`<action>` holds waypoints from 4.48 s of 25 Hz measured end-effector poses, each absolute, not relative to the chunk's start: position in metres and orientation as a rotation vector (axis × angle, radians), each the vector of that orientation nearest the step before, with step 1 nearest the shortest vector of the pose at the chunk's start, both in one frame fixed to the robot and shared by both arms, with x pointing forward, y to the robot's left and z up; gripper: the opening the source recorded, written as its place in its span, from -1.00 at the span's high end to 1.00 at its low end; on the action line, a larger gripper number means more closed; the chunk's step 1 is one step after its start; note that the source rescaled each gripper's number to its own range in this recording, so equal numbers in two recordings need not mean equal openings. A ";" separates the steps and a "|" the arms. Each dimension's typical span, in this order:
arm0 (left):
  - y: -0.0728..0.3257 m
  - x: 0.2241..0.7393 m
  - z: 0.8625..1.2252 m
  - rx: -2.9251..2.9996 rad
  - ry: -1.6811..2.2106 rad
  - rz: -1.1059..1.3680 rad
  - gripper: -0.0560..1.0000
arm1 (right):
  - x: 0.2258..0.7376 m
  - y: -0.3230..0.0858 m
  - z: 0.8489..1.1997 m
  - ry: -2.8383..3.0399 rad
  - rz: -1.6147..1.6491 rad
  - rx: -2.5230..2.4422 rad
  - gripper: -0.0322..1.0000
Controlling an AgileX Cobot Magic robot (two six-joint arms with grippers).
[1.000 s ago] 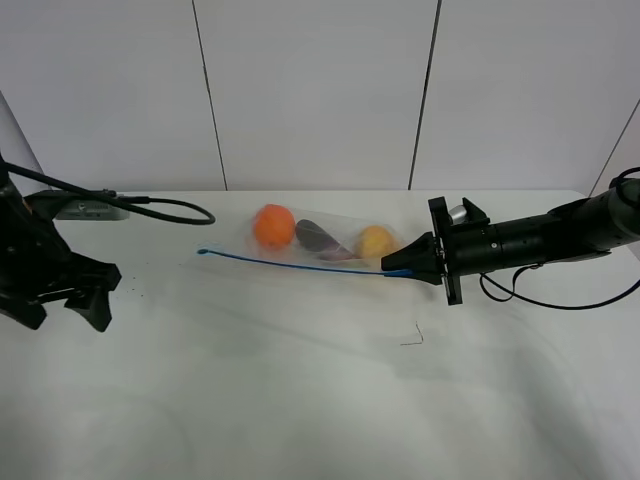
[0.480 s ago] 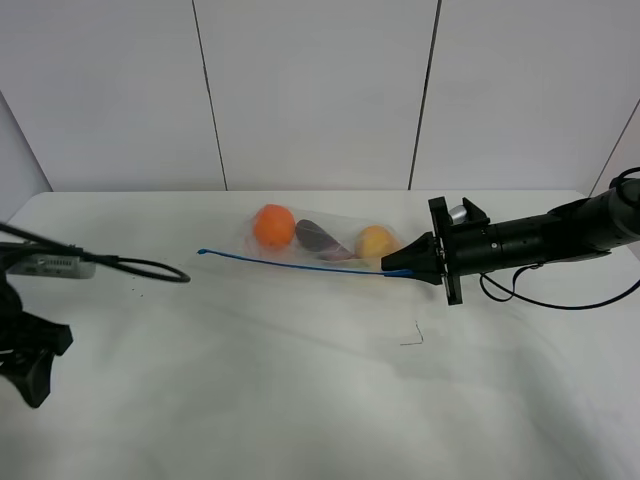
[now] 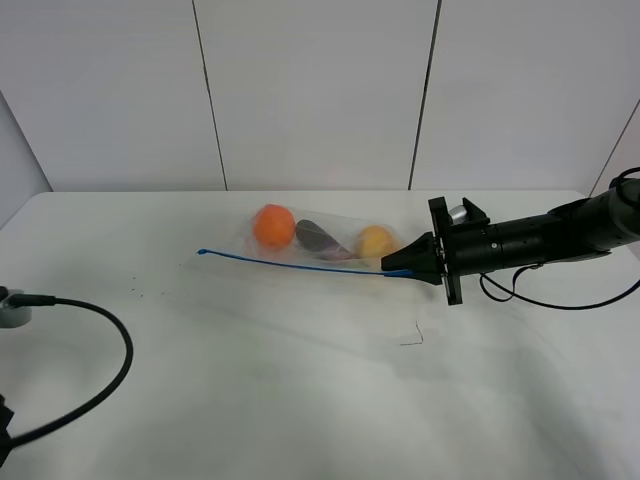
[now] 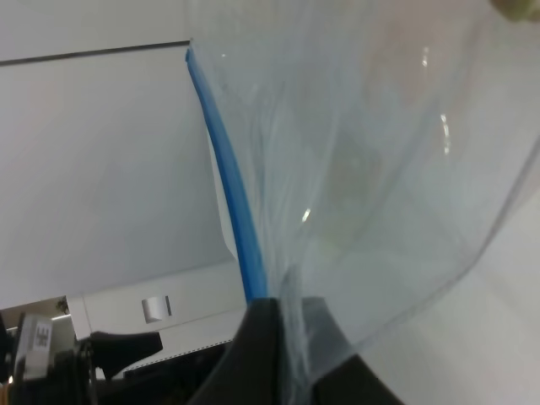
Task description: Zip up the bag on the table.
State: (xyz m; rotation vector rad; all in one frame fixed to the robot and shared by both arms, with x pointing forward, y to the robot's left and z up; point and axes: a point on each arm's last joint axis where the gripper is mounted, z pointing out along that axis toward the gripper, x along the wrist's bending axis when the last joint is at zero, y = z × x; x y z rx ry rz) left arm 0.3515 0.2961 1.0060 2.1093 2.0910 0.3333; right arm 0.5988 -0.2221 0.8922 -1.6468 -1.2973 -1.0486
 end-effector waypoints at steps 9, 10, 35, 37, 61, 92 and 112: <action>0.299 0.327 1.026 1.992 1.938 0.516 -0.99 | 0.599 -0.222 0.892 -1.297 -1.049 -1.647 0.93; 0.299 0.326 1.027 1.987 1.932 0.522 -0.99 | 0.599 -0.222 0.892 -1.297 -1.049 -1.647 0.93; 0.308 0.246 1.052 1.519 1.692 0.941 -0.99 | 0.599 -0.222 0.892 -1.297 -1.049 -1.647 0.93; 0.308 0.237 1.052 1.478 1.651 0.977 -0.99 | 0.599 -0.222 0.892 -1.297 -1.049 -1.647 0.93; 0.308 0.234 1.052 1.484 1.621 0.991 -0.99 | 0.592 -0.224 0.901 -1.436 -0.960 -1.618 -0.75; 0.305 0.235 1.051 1.521 1.584 0.977 -0.99 | 0.529 -0.293 1.126 -2.400 -0.562 -2.261 -0.88; 0.304 0.235 1.051 1.523 1.581 0.974 -0.99 | 0.320 -0.293 1.037 -2.476 -0.760 -2.344 -0.88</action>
